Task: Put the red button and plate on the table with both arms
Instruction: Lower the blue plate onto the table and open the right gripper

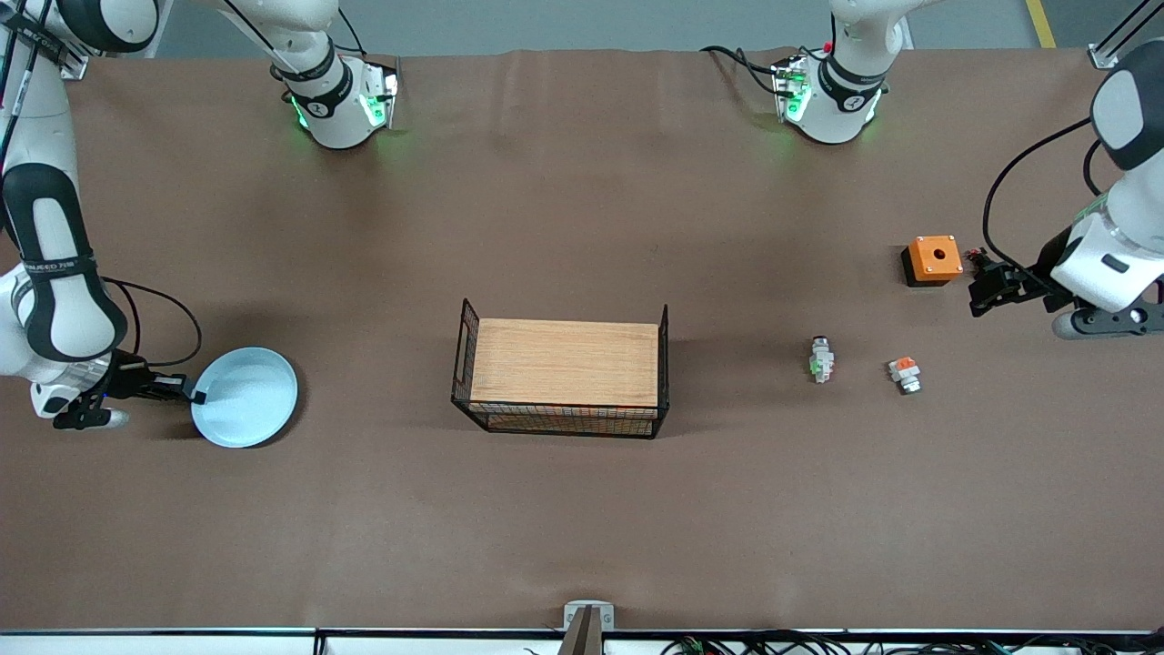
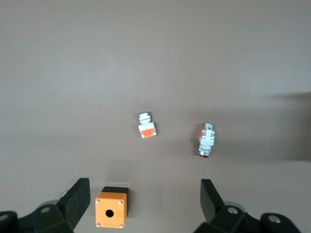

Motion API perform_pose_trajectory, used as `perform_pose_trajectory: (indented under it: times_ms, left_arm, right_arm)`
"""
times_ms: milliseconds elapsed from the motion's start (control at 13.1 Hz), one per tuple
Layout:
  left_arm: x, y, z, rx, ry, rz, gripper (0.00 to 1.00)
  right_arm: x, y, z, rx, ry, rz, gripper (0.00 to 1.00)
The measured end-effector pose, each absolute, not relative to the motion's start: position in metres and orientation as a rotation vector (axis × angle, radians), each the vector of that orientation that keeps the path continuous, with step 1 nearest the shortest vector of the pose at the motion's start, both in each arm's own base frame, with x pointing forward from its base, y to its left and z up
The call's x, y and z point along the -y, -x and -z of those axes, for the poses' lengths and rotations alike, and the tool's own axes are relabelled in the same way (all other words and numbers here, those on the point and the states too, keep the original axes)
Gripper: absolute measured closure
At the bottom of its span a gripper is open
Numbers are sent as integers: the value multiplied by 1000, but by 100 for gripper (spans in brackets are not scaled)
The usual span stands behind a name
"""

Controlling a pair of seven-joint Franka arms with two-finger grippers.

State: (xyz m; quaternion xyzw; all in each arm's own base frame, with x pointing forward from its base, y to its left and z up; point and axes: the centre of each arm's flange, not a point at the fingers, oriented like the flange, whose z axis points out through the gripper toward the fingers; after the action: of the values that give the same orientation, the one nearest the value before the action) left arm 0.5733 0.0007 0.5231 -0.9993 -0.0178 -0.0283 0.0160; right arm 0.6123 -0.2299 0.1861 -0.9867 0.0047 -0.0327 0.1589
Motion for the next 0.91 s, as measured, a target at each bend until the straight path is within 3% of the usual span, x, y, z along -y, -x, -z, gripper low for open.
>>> perform_pose_trajectory:
  times_ms: [609, 914]
  left_arm:
    - [-4, -557, -559, 87, 3100, 107, 0]
    - [-11, -555, -564, 102, 3109, 115, 0]
  right_arm:
    - [192, -645, -231, 85, 2824, 175, 4]
    - [164, -642, -310, -12, 2896, 9, 0]
